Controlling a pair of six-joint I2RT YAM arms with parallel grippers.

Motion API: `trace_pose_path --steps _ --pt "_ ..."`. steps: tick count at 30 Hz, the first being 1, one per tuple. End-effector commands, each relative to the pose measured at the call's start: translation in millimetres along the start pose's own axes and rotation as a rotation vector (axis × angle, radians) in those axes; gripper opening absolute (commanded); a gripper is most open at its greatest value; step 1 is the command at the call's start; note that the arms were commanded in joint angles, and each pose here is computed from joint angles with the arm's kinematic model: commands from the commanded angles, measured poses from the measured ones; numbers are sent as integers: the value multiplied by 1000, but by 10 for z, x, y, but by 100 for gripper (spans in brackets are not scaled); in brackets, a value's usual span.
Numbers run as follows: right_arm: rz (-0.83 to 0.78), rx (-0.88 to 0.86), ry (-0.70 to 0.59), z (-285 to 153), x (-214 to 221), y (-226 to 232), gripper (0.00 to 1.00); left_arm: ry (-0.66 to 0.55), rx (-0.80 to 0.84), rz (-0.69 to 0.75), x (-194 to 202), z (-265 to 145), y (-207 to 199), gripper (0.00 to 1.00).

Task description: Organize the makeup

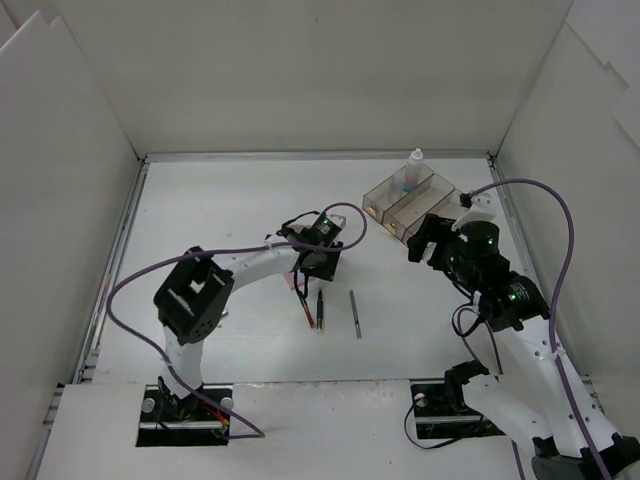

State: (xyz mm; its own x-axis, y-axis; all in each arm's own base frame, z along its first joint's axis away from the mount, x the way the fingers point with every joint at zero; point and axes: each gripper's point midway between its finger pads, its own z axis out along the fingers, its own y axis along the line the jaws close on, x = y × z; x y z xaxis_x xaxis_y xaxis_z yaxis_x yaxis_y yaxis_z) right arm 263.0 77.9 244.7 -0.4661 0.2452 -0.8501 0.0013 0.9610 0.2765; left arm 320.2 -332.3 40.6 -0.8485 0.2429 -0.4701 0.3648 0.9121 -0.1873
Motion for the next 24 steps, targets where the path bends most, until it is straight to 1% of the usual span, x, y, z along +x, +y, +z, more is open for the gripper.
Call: trace_pose_path --steps 1,2,3,5,6,7,9,11,12,13,14,17,24 --pt "76 -133 8 20 -186 358 81 -381 125 71 -834 -891 -228 0" --pt "76 -171 27 22 -181 442 80 -392 128 84 -772 -920 -196 0" --pt "78 -189 40 54 -225 509 80 -482 169 115 -913 -1191 -263 0" --pt "81 -256 74 55 -240 662 79 -529 193 142 -901 -1337 -268 0" --pt "86 -278 76 72 -311 734 79 -583 212 152 -952 -1549 -285 0" --pt "101 -305 91 66 -322 797 79 -603 227 177 -912 -1598 -315 0" --pt "115 -346 96 80 -406 914 79 -695 263 187 -1002 -1875 -360 0" --pt "135 -404 109 46 -470 1051 78 -740 294 214 -999 -2008 -421 0" --pt "151 -419 112 75 -501 1099 77 -777 320 224 -1012 -2152 -479 0" --pt "152 -466 128 49 -497 1191 77 -790 325 239 -1010 -2195 -482 0" --pt "166 -498 119 45 -563 1267 77 -811 346 253 -1006 -2283 -540 0" --pt "176 -588 117 17 -647 1445 76 -841 353 275 -1031 -2394 -553 0" --pt "215 -683 116 73 -641 1675 74 -868 388 338 -1027 -2598 -756 0"
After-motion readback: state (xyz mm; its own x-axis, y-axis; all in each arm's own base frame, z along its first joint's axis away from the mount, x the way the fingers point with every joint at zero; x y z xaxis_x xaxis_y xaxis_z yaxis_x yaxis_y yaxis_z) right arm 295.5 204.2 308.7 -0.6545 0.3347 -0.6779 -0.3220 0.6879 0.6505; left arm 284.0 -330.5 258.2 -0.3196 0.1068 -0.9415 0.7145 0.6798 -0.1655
